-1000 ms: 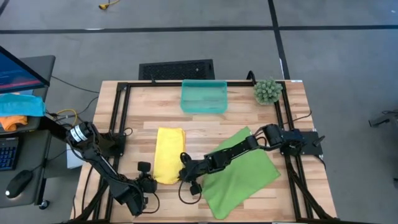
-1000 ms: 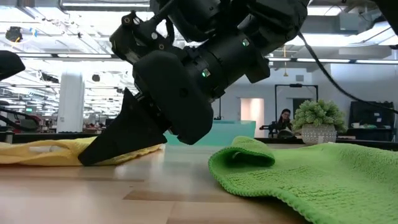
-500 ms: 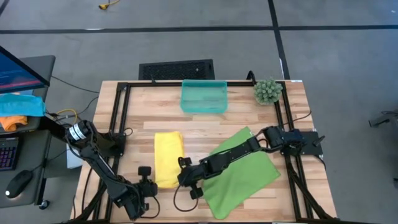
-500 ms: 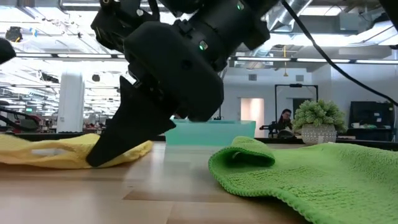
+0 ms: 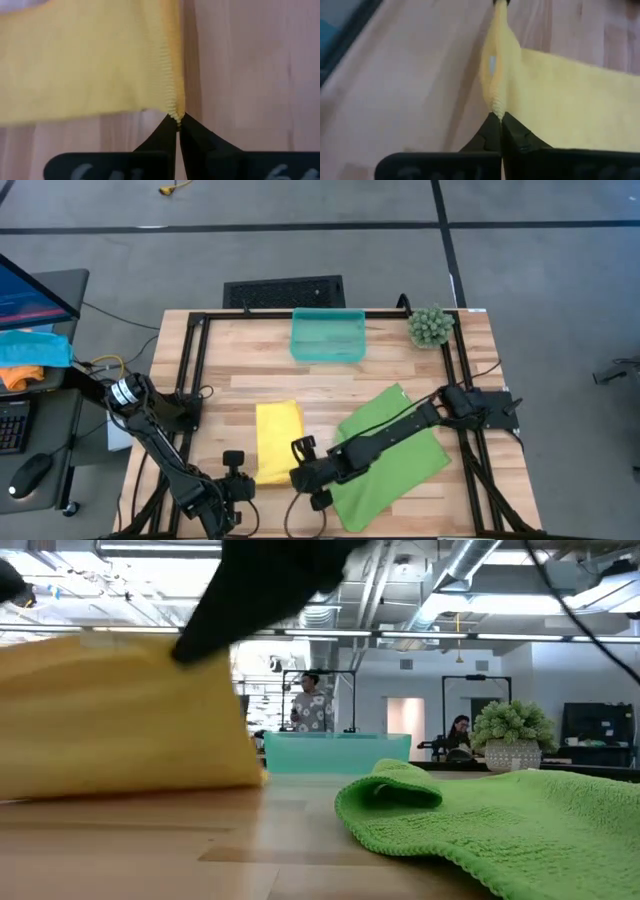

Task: Roll microfiber towels into tight, uniform cylinder then place into a basket
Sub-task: Fold the yellow microfiber towel

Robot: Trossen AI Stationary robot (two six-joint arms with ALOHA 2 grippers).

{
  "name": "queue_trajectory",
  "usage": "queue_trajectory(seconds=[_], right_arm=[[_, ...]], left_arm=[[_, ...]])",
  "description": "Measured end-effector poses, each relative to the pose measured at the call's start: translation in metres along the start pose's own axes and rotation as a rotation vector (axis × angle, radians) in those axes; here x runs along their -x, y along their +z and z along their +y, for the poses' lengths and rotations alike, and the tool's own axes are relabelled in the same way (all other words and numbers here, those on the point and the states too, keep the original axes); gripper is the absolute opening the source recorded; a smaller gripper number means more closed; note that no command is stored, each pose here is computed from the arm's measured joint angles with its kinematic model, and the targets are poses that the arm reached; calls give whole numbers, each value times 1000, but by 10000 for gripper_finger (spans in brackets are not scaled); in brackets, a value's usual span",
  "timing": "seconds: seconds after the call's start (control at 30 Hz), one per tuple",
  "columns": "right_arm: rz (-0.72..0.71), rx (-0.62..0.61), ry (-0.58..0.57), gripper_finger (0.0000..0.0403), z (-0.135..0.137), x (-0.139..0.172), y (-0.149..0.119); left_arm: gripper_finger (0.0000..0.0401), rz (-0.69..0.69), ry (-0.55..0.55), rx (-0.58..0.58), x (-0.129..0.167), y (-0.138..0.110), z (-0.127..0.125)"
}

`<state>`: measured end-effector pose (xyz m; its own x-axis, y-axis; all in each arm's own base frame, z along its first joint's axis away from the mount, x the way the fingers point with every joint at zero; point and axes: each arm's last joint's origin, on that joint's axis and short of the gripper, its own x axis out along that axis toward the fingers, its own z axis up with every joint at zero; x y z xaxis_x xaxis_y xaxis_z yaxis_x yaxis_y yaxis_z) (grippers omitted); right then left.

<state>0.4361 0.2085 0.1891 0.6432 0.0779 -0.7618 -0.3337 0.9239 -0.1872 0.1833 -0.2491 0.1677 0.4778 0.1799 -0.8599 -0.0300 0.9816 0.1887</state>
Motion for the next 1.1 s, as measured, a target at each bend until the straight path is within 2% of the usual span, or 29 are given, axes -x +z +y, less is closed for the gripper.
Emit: queue_trajectory(seconds=[0.17, 0.27, 0.43, 0.57, 0.7, 0.83, 1.1], right_arm=[[-56, -26, 15, 16, 19, 17, 9], [-34, -7, -23, 13, 26, 19, 6], [12, -47, -49, 9, 18, 16, 2], [73, -82, -145, 15, 9, 15, -5], [190, -92, -236, 9, 3, 16, -17], [230, -120, -332, 10, -6, 12, -28], [236, -246, -393, 8, -31, -4, -45]], left_arm=[[0, 5, 2, 20, 15, 13, -2], [0, -19, 25, 9, 23, 19, -2], [0, -75, 96, -43, 24, 30, 4], [0, -96, 198, -91, 13, 41, 20], [0, -39, 283, -76, -2, 48, 41], [0, 13, 348, -20, -15, 50, 60], [0, 102, 408, 71, -41, 52, 91]])
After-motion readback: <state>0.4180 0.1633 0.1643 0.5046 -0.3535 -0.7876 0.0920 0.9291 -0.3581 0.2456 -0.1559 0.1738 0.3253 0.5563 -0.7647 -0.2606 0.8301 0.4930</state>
